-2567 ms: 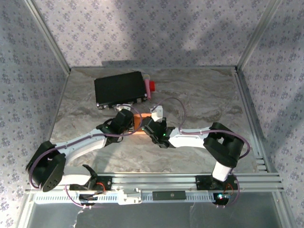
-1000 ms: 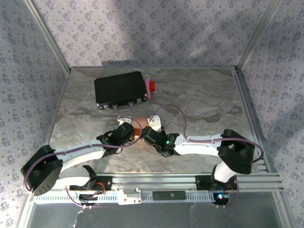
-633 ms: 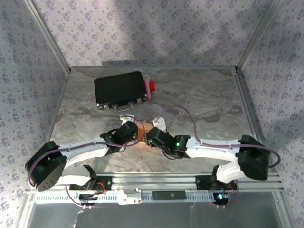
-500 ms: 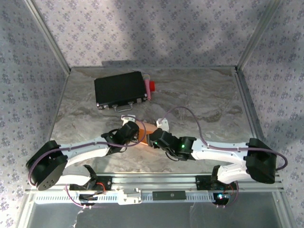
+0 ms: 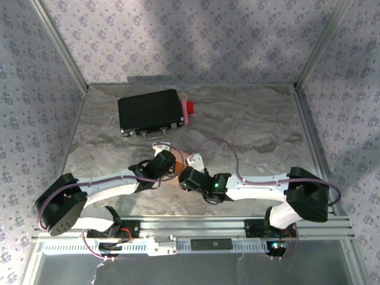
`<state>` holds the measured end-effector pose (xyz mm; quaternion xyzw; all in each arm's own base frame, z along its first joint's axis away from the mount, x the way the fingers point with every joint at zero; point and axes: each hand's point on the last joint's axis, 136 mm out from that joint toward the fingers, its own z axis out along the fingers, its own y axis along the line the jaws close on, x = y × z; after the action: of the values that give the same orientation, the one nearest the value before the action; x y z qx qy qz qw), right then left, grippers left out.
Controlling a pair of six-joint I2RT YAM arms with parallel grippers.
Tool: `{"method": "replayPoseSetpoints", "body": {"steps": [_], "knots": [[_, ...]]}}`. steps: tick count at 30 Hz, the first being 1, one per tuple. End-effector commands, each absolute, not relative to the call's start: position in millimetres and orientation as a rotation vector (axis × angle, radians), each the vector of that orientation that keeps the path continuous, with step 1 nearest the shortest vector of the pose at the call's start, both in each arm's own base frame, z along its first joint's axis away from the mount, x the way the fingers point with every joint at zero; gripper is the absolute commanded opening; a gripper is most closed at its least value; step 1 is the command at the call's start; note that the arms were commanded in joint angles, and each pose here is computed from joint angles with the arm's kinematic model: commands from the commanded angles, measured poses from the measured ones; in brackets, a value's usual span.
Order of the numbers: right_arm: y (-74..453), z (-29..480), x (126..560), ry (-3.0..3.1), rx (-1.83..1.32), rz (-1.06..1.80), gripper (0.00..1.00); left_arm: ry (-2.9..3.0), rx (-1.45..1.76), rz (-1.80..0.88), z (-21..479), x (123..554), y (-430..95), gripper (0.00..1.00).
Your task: Fold the paper box
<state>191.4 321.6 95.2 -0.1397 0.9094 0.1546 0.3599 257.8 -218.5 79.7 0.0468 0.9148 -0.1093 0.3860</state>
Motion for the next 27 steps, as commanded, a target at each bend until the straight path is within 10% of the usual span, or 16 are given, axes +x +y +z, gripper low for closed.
{"method": "replayPoseSetpoints", "body": {"steps": [1,7,27], "knots": [[330.6,110.9,188.4,2.27,-0.394,0.367,0.68,2.294,0.067,-0.308,91.6,263.7,-225.7,0.08],[319.8,125.9,181.6,2.262,-0.356,0.351,0.98,2.277,0.017,-0.307,93.8,267.1,-223.6,0.07],[315.5,114.9,164.0,2.333,-0.424,0.389,0.99,2.264,-0.03,-0.319,94.8,272.4,-230.7,0.07]]}}
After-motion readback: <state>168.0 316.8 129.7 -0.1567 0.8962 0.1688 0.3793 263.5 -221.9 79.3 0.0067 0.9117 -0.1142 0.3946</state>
